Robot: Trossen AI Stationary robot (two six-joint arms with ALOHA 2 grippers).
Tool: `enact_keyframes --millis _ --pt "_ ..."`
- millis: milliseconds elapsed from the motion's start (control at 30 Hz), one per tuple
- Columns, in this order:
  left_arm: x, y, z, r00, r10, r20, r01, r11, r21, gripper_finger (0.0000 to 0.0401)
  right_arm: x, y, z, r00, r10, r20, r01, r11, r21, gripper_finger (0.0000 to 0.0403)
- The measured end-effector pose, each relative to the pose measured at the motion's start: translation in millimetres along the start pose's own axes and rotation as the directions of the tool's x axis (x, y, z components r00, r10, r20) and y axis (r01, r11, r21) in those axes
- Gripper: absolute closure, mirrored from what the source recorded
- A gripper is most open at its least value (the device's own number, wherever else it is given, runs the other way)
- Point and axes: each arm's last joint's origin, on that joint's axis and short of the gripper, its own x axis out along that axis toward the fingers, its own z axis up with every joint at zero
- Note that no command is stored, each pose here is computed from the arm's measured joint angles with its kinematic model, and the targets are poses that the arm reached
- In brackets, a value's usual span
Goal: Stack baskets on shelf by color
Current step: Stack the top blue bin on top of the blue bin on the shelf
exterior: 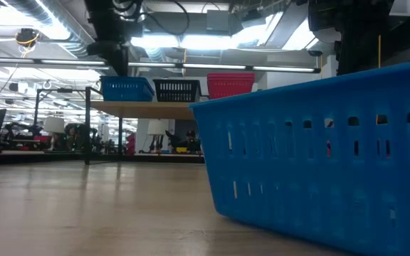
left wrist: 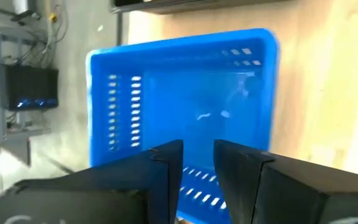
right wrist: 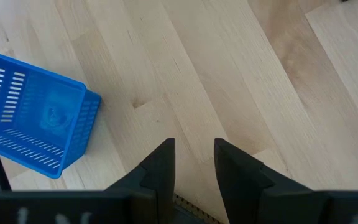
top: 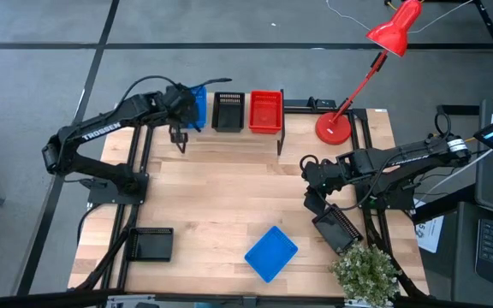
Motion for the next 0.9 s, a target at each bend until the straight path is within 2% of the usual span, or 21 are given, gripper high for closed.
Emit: enact_keyframes --millis 167,467,633,900 --pt "11 -5 7 0.999 -0.050 -0.006 0.050 0.998 0.029 0.0319 0 0 0 1.000 0.000 0.000 0.000 1.000 0.002 0.0292" --pt "7 -10 5 0.997 -0.070 -0.019 0.071 0.996 0.045 0.0319 0 3 -2 1.000 0.007 -0.004 -0.007 1.000 -0.015 0.0292" --pt "4 -9 2 0.998 -0.043 -0.038 0.044 0.998 0.033 0.0319 0 5 -4 1.000 0.010 -0.006 -0.010 1.000 -0.023 0.0292" --pt "-6 -5 4 1.000 0.000 0.025 0.000 1.000 0.002 0.0319 0 5 -4 1.000 0.011 -0.005 -0.011 1.000 -0.021 0.0292"
